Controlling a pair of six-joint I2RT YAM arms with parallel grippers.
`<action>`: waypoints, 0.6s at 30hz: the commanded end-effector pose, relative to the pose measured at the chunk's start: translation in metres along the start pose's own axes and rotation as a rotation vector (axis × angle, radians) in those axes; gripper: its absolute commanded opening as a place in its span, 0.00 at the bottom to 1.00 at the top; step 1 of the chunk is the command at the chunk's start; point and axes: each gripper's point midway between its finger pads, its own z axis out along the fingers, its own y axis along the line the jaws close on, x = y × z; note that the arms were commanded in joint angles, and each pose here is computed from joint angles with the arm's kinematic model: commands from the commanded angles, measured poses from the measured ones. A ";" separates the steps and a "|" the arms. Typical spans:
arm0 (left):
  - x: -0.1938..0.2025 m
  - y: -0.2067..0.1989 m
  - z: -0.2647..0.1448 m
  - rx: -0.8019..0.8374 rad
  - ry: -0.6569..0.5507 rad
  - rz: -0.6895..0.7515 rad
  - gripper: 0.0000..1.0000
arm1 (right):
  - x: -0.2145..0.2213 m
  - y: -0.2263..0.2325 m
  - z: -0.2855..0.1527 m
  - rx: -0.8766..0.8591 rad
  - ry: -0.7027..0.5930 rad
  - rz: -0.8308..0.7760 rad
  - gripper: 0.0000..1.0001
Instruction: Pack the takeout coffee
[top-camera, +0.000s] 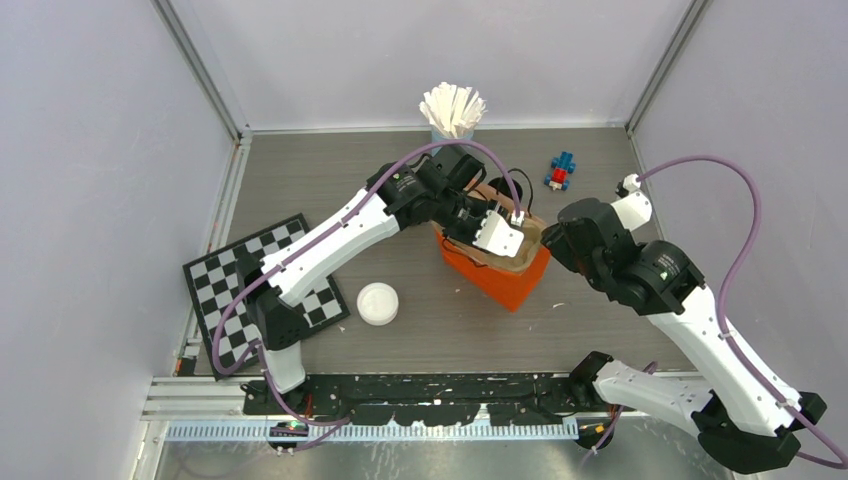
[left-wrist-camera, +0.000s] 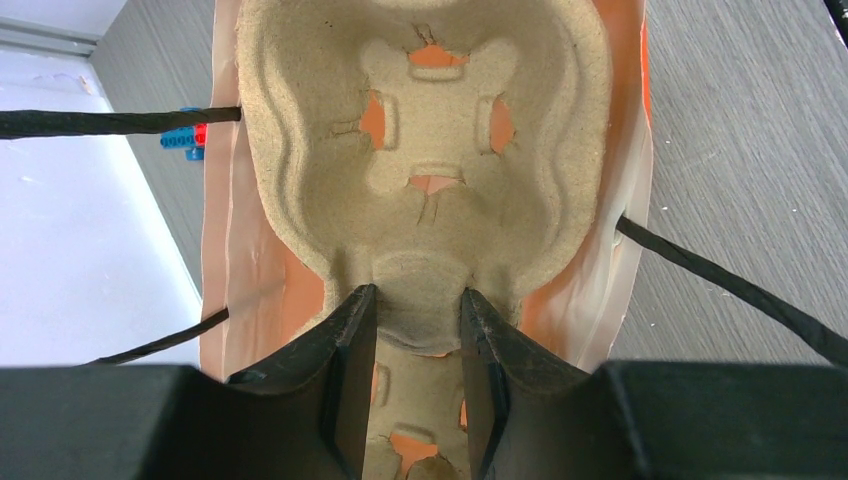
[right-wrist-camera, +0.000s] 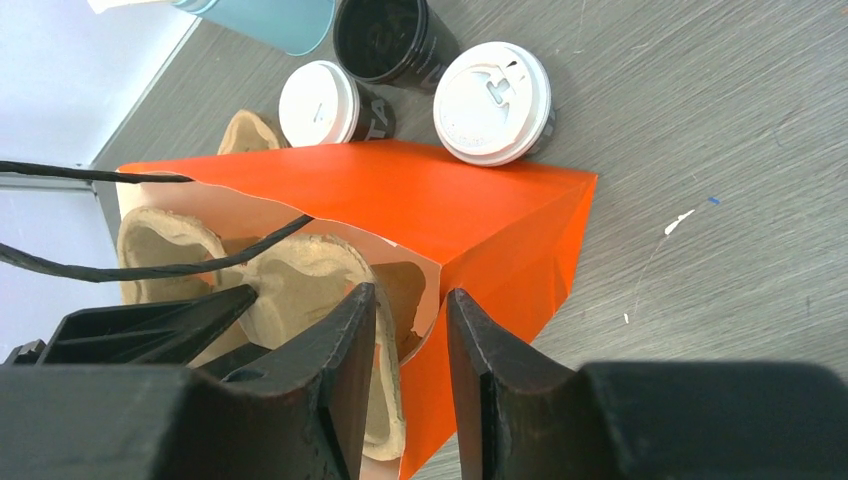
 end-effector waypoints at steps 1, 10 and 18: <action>0.001 0.015 -0.004 -0.049 0.006 0.014 0.29 | -0.011 -0.002 -0.008 -0.007 -0.031 0.022 0.37; 0.001 0.017 -0.004 -0.047 0.002 0.022 0.29 | -0.011 -0.015 -0.012 0.025 -0.027 -0.011 0.39; 0.003 0.013 -0.005 -0.040 0.007 0.013 0.28 | 0.005 -0.009 -0.001 0.005 0.016 -0.042 0.39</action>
